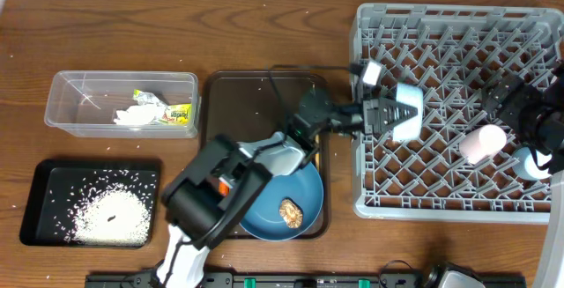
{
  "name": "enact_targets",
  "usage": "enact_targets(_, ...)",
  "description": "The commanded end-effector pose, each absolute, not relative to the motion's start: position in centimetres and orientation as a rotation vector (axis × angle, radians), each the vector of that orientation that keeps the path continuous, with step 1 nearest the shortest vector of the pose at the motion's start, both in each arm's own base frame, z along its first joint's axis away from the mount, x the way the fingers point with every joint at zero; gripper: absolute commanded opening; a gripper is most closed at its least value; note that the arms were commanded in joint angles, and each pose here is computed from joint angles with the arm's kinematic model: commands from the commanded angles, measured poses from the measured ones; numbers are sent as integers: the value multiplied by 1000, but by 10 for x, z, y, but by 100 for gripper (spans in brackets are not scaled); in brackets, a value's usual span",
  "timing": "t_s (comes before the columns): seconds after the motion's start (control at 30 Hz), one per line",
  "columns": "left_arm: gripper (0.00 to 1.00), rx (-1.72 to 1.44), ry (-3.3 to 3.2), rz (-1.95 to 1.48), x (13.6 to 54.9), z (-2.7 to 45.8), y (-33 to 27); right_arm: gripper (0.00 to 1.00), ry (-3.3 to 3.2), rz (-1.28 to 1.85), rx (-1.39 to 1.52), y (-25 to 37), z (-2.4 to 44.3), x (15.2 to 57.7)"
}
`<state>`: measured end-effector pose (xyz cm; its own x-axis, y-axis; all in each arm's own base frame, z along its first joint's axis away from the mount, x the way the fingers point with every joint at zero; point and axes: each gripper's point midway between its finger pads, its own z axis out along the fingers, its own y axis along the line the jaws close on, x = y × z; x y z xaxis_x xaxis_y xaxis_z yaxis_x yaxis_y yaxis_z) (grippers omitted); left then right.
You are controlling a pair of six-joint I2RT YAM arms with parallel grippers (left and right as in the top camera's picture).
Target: Sort waste into correct bins and load items into the dishwasher rack
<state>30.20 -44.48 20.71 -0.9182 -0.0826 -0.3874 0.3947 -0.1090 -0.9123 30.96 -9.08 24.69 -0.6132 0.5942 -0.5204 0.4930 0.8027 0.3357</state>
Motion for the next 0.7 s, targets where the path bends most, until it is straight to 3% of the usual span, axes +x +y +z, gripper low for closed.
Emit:
enact_targets(0.0,6,275,1845,-2124,309,211,-445,94,2343,211,821,-93,249,309)
enact_targets(0.5,13,266,1908,-2063,314,195,-447,94,2348,197,829,-94,247,307)
enact_targets(0.67,42,304,1907,-2063,312,194,-445,94,2358,175,842,-96,245,304)
